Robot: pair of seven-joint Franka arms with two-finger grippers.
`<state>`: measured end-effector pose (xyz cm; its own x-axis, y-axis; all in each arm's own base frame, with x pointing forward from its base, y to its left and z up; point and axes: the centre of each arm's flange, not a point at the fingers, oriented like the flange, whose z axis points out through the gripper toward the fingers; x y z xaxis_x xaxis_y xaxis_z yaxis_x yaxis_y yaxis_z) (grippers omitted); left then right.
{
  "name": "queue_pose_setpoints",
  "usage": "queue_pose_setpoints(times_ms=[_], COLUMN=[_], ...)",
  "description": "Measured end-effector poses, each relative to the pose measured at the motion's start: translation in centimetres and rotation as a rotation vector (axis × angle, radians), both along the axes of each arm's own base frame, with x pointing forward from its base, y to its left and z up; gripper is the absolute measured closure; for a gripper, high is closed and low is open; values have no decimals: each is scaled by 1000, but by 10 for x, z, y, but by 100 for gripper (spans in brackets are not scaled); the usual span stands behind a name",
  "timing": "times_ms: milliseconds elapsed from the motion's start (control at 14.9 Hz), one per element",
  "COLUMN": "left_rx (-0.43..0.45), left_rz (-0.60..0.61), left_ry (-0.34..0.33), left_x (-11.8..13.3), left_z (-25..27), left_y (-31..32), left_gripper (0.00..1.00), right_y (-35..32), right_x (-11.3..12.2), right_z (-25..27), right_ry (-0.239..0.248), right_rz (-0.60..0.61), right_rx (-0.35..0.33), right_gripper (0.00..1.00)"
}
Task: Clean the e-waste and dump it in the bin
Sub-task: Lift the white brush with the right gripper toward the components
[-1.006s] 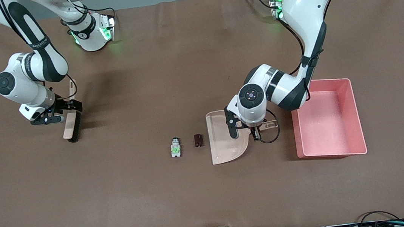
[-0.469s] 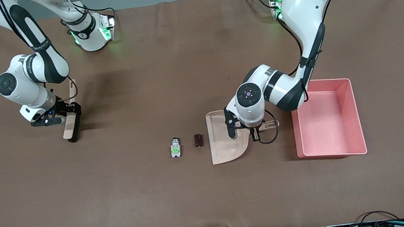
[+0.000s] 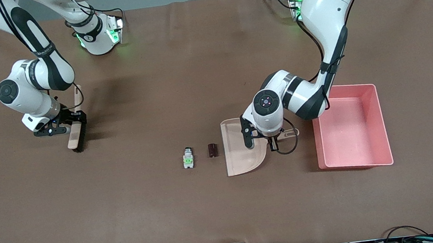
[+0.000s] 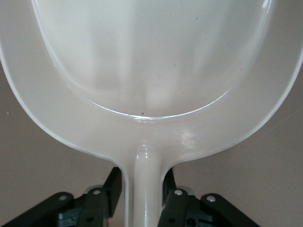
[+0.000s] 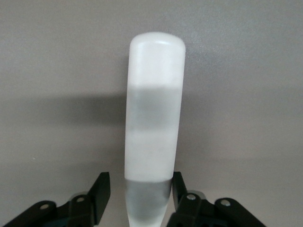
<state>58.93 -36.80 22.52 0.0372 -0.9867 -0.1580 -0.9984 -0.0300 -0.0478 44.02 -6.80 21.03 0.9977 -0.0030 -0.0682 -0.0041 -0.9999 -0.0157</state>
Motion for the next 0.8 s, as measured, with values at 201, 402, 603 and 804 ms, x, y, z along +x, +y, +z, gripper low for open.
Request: queue_pose_setpoints(times_ms=[201, 402, 603, 804], left_rx=[-1, -1, -1, 0], left_rz=[-1, -1, -1, -20], left_ry=[-1, -1, -1, 1], left_x=[0, 0, 0, 0], left_z=[0, 0, 0, 1], left_y=[0, 0, 0, -1], left_gripper=[66, 67, 67, 67], right_y=[-1, -1, -1, -2], right_x=[0, 1, 2, 2], right_z=[-3, -4, -4, -3], right_ry=[0, -1, -2, -3], right_rz=[-2, -2, -3, -3], right_rx=[0, 0, 0, 0], right_gripper=[43, 46, 50, 57])
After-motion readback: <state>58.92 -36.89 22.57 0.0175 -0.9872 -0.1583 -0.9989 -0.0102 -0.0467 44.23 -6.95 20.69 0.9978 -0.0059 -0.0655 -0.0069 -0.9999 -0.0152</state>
